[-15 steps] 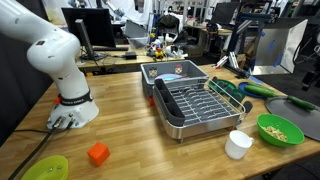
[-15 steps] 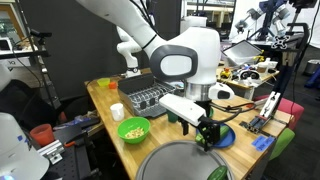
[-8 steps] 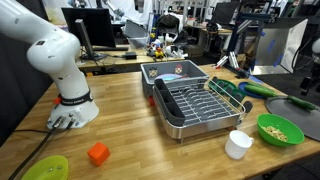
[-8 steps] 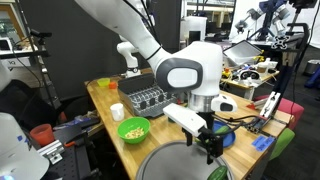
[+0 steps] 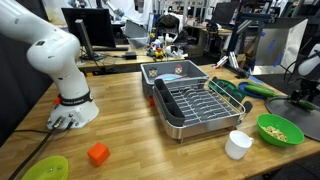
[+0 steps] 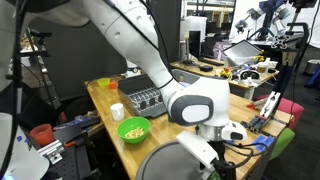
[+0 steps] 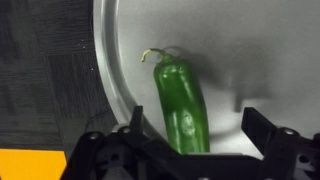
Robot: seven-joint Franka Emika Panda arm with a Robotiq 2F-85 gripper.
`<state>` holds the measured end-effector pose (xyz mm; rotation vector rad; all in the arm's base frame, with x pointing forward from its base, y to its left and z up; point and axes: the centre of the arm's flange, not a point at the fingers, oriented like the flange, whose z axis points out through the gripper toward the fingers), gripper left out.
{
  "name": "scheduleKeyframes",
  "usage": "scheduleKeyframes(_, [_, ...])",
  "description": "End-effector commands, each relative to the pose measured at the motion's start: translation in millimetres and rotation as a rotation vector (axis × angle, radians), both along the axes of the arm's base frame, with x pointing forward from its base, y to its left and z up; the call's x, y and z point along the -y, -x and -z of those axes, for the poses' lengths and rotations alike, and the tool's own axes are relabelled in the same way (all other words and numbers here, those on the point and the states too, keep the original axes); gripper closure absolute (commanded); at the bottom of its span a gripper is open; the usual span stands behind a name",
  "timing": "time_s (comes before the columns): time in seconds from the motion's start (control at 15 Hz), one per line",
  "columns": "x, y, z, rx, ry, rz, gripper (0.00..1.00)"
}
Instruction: Pick the cucumber and put it on the green plate
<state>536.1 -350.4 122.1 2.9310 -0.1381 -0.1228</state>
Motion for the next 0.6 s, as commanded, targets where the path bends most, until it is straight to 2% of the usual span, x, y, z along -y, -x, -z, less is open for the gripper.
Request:
scheduleKeyframes(0.0, [12.4, -9.6, 14.0, 0.001, 0.024, 0.018, 0.00])
scheduleKeyframes(0.27, [21.6, -12.9, 11.8, 0.013, 0.055, 0.040, 0.00])
scheduleKeyframes(0.33, [23.2, -13.3, 11.2, 0.013, 0.056, 0.036, 0.03])
scheduleKeyframes(0.4, [23.4, -13.5, 11.8, 0.009, 0.046, 0.030, 0.26])
scheduleKeyframes(0.53, [22.5, -13.3, 14.8, 0.005, 0.035, 0.030, 0.31])
